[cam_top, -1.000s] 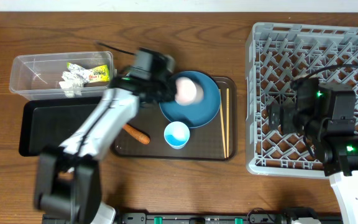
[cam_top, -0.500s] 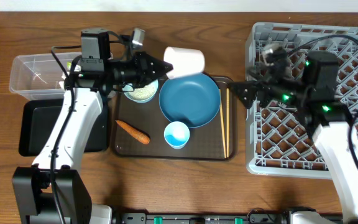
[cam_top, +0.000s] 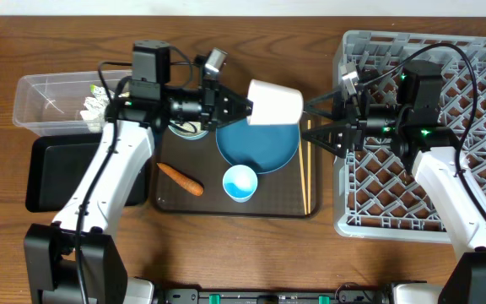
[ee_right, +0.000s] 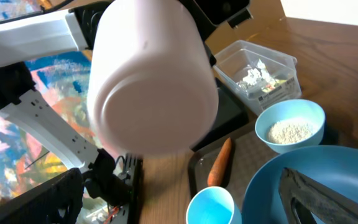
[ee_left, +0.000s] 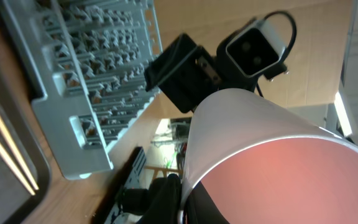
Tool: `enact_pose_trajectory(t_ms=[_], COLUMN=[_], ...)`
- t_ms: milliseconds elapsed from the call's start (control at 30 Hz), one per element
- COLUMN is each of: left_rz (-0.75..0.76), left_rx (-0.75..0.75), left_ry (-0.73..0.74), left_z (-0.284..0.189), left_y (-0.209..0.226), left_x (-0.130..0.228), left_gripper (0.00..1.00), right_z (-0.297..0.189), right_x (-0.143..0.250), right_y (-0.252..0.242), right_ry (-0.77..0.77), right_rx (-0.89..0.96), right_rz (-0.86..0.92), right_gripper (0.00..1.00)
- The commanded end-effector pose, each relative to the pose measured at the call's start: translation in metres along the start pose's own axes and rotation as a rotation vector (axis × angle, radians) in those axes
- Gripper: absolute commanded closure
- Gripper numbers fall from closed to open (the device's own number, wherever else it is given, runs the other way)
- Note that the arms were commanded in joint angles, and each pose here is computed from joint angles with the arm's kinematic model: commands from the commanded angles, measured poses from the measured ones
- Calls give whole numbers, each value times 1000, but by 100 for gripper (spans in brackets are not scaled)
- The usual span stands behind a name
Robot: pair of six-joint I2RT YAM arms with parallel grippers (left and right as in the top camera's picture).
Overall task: Sort waste into correct bins and load items into the dishwasher rack
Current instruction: 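Hand the pink cup from the left gripper to the right gripper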
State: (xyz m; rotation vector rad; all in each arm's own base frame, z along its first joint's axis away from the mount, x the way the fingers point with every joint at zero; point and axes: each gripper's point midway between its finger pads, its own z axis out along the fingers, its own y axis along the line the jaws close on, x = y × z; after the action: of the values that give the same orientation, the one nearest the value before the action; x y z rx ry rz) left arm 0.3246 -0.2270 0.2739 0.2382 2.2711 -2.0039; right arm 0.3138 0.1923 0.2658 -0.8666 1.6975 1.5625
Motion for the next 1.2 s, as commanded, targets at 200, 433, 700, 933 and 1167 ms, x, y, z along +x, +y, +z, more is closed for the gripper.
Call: enact_pose_trajectory(t_ms=[200, 433, 700, 933, 1167], left_rz=[6, 7, -12, -9, -25], left_rx=[-49, -108, -148, -146, -146], left_ry=[50, 14, -21, -23, -24], left_z=[34, 37, 37, 37, 37], left_y=[4, 13, 20, 19, 19], left_x=[13, 8, 2, 1, 1], left_gripper=[94, 94, 94, 93, 94], right_z=[6, 7, 12, 17, 17], right_x=[-9, -16, -14, -12, -12], right_y=[13, 14, 17, 21, 21], right_ry=[5, 1, 10, 21, 20], right_rx=[-62, -65, -78, -93, -93], right_rz=[-10, 15, 16, 14, 15], right_gripper=[1, 7, 15, 15, 25])
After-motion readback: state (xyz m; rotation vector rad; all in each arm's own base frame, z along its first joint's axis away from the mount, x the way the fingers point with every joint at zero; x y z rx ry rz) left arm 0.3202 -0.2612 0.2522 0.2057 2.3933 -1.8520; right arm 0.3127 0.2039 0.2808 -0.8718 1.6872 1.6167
